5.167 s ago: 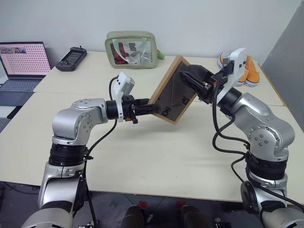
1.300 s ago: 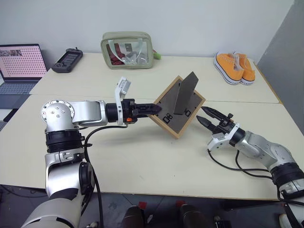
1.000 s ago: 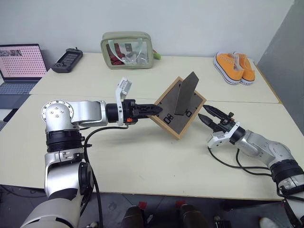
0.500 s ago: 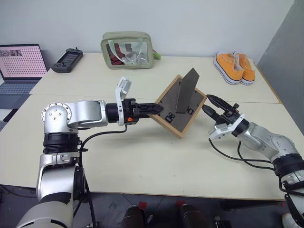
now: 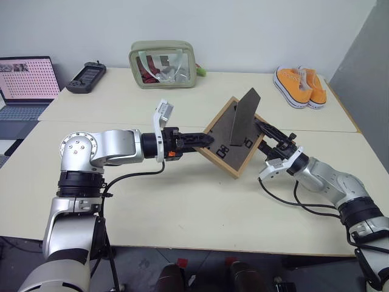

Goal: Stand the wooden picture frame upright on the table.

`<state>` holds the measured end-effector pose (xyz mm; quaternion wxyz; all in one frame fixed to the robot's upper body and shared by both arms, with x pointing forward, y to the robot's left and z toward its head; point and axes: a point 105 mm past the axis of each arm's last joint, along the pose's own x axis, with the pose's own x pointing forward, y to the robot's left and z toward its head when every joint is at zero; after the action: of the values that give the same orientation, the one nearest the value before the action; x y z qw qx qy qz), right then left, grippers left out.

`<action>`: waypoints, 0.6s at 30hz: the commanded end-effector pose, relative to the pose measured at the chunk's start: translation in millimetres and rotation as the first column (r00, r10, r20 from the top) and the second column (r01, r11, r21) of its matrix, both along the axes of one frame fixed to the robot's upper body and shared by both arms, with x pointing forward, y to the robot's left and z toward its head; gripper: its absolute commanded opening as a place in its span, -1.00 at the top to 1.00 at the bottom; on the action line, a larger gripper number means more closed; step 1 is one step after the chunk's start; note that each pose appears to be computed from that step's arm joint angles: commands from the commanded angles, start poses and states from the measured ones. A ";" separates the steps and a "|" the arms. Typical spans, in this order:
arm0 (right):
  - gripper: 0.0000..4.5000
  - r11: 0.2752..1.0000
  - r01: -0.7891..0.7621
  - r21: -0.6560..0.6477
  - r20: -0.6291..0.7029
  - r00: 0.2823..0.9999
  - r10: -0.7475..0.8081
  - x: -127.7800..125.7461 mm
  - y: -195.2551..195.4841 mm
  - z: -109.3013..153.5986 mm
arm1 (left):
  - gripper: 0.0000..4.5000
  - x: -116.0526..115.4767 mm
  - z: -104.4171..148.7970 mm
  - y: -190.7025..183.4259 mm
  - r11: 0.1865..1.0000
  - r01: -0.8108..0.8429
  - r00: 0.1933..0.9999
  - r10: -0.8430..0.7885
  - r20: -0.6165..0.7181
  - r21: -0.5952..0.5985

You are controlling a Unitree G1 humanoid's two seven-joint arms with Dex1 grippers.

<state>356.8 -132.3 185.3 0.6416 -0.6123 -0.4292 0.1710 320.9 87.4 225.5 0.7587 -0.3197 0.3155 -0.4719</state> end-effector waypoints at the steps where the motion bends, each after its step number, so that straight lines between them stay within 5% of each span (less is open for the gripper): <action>1: -0.09 1.000 -0.019 0.017 0.064 0.998 0.018 -0.6 1.0 19.4 | 0.42 -5.8 13.9 -1.2 0.999 0.028 0.998 -0.027 0.051 -0.027; 7: -0.09 1.000 -0.005 0.008 0.063 0.998 0.005 0.2 -6.0 18.7 | 0.42 -5.8 13.3 0.4 0.999 0.025 0.998 -0.024 0.050 -0.026; 12: 0.36 1.000 -0.017 -0.006 0.071 0.997 0.018 -1.1 -5.0 18.5 | 0.42 -6.3 13.2 -0.4 0.999 0.030 0.998 -0.028 0.051 -0.026; 18: 0.42 1.000 -0.024 -0.009 0.078 0.997 0.025 -1.8 -3.6 18.7 | 0.42 -6.4 13.0 -2.0 0.999 0.033 0.998 -0.031 0.051 -0.027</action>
<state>356.7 -138.9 191.1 0.6277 -0.6212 -0.4400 0.1630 319.8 87.4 228.8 0.7501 -0.3321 0.3081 -0.4818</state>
